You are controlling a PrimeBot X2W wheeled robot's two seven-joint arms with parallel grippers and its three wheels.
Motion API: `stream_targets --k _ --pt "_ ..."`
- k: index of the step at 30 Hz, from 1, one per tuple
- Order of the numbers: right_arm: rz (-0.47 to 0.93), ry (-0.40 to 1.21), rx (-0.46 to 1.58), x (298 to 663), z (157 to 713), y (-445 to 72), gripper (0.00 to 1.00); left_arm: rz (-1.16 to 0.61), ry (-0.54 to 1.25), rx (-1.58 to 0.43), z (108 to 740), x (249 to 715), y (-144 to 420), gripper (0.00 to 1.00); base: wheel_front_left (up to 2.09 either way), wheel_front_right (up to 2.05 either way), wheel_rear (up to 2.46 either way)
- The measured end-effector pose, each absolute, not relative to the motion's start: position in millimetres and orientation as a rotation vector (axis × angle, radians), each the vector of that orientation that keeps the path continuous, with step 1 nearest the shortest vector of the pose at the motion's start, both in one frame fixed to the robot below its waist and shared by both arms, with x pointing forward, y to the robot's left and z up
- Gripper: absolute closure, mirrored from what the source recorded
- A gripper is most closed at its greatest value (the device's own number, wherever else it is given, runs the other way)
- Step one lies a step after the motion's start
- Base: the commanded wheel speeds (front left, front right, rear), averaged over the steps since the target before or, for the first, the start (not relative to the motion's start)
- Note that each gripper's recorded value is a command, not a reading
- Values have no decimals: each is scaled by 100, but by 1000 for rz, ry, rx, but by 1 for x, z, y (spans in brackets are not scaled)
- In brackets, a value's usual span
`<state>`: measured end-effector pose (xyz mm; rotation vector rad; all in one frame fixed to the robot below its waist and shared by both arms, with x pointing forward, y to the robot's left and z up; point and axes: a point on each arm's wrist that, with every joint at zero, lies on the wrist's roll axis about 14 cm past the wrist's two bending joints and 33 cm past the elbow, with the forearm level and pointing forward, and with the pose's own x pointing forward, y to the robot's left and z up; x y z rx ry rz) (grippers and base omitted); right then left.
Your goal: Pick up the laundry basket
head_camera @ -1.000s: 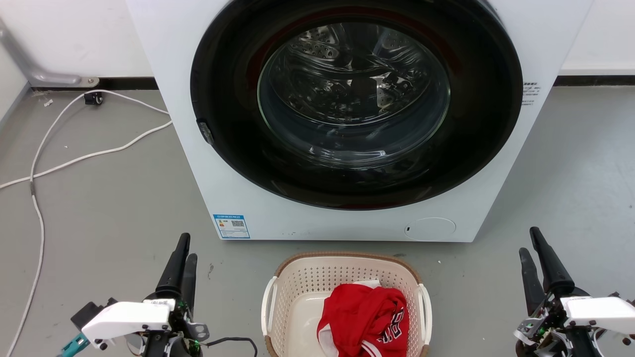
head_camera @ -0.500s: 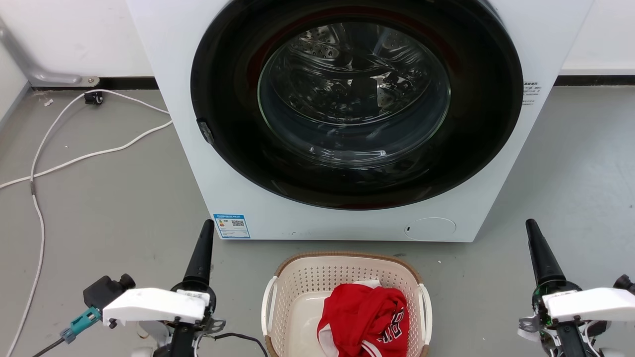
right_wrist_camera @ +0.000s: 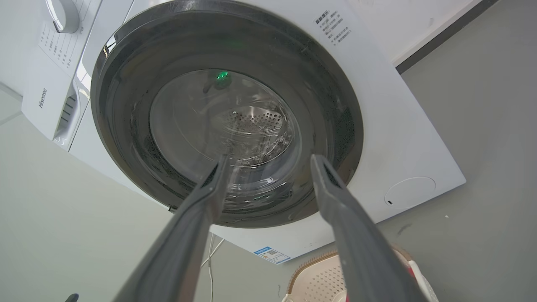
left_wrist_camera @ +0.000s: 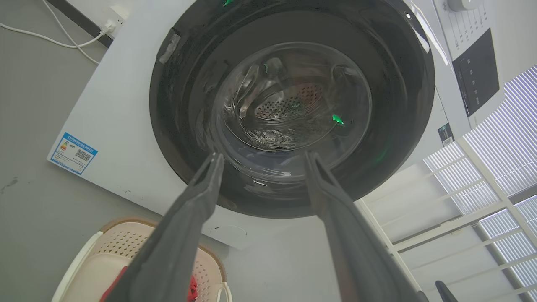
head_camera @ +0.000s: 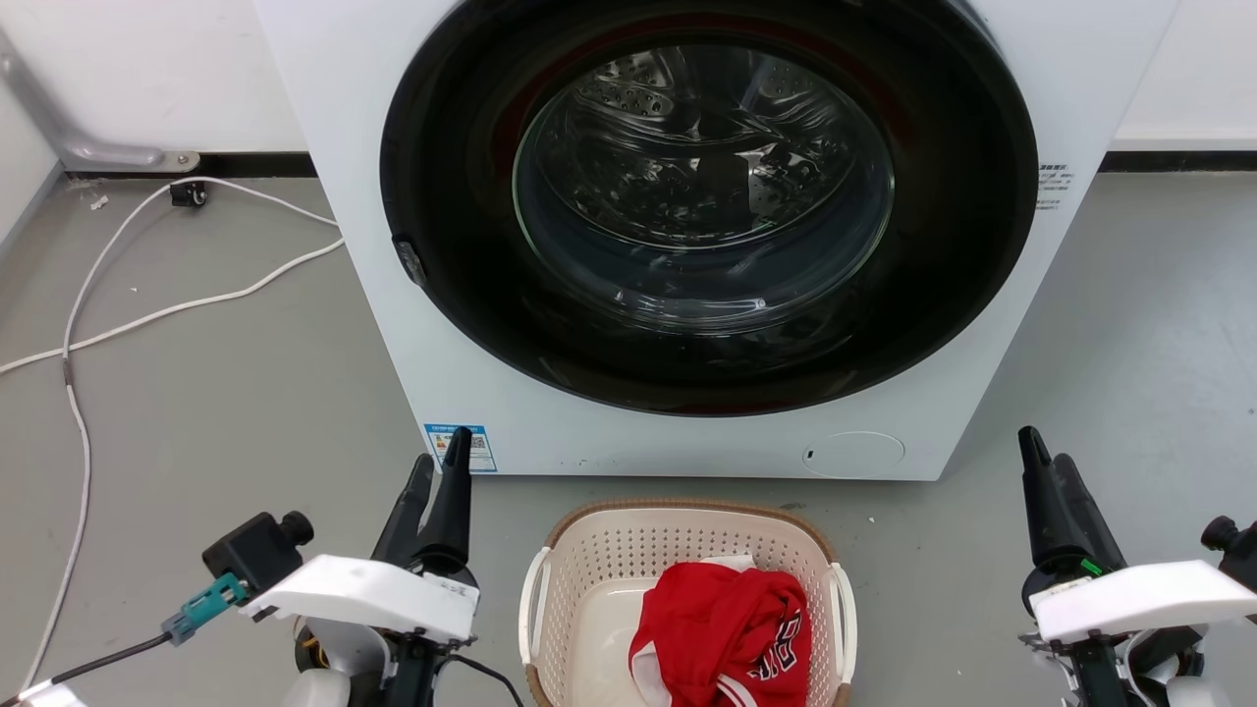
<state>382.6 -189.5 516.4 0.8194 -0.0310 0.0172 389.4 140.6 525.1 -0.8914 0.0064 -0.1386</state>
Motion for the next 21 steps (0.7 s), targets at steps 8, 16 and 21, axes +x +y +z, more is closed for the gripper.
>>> stream_targets --k 8,16,21 --pt "28 -39 666 382 518 -187 0 -154 1 -729 525 389 132 0 0 0 0" --pt "44 -30 537 381 516 -182 0 -154 -4 -594 524 388 128 0 0 0 0" --pt "62 -31 461 382 516 -177 0 -159 -14 -513 525 388 126 0 0 0 0"
